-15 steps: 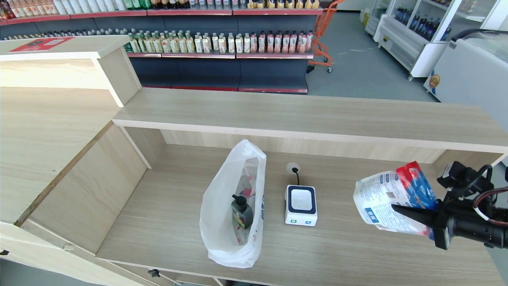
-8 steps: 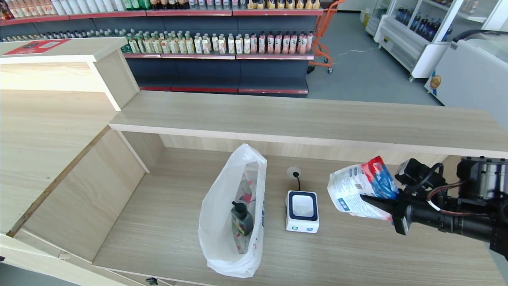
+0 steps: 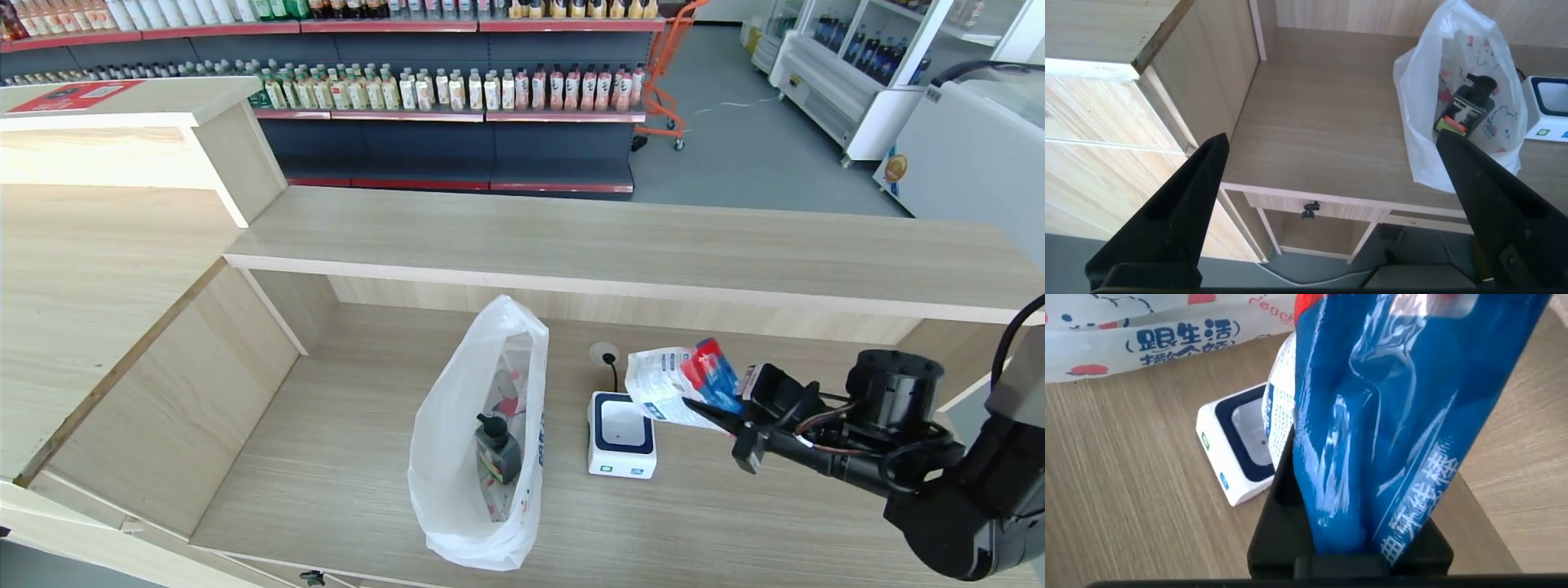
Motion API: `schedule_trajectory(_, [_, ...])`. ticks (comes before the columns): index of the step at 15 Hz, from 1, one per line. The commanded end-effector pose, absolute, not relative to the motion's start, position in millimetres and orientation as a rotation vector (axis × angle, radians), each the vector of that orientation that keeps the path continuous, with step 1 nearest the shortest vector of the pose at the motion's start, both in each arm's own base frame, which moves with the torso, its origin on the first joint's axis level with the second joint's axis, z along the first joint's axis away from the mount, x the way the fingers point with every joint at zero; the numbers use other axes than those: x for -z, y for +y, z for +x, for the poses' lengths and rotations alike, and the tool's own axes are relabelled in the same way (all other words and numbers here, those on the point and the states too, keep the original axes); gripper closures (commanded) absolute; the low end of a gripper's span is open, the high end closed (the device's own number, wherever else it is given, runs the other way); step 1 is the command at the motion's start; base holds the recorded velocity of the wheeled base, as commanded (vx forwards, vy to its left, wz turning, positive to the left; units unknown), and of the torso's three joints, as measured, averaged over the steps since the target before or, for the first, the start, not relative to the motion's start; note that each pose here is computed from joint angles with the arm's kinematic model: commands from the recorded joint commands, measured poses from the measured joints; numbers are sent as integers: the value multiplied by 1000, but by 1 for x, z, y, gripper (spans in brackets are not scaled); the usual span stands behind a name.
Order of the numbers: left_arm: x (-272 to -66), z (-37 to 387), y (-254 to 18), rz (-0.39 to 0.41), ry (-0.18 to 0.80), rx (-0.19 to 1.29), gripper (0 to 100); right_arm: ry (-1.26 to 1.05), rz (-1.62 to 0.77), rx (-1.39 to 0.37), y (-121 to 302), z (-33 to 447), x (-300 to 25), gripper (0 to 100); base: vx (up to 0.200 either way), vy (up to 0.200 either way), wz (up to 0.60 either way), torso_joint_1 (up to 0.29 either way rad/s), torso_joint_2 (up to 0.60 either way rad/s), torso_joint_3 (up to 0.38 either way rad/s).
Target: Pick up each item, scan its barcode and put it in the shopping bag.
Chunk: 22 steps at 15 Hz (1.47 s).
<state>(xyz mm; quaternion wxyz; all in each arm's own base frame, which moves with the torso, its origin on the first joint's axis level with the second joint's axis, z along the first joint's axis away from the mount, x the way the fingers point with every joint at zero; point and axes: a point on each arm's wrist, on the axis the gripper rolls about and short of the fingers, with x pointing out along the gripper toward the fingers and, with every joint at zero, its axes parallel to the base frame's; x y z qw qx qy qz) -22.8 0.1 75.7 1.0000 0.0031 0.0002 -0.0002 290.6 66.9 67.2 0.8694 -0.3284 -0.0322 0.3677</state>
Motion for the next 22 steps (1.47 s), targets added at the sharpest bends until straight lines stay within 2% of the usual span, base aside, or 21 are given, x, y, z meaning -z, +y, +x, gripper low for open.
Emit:
schedule_trajectory(1, [-76, -23, 0, 6, 0, 0, 0, -12, -681, -814, 74, 292, -48, 100, 0, 0, 0, 0, 0, 0])
schedule_trajectory(7, [-76, -23, 0, 6, 0, 2, 0, -37, -794, -844, 79, 300, -28, 100, 0, 0, 0, 0, 0, 0])
schedule_trajectory(16, [-76, -23, 0, 6, 2, 2, 0, -151, -792, -882, 95, 329, -5, 100, 0, 0, 0, 0, 0, 0])
schedule_trajectory(22, [-76, -23, 0, 6, 0, 0, 0, -171, -759, -881, 97, 336, -4, 100, 0, 0, 0, 0, 0, 0])
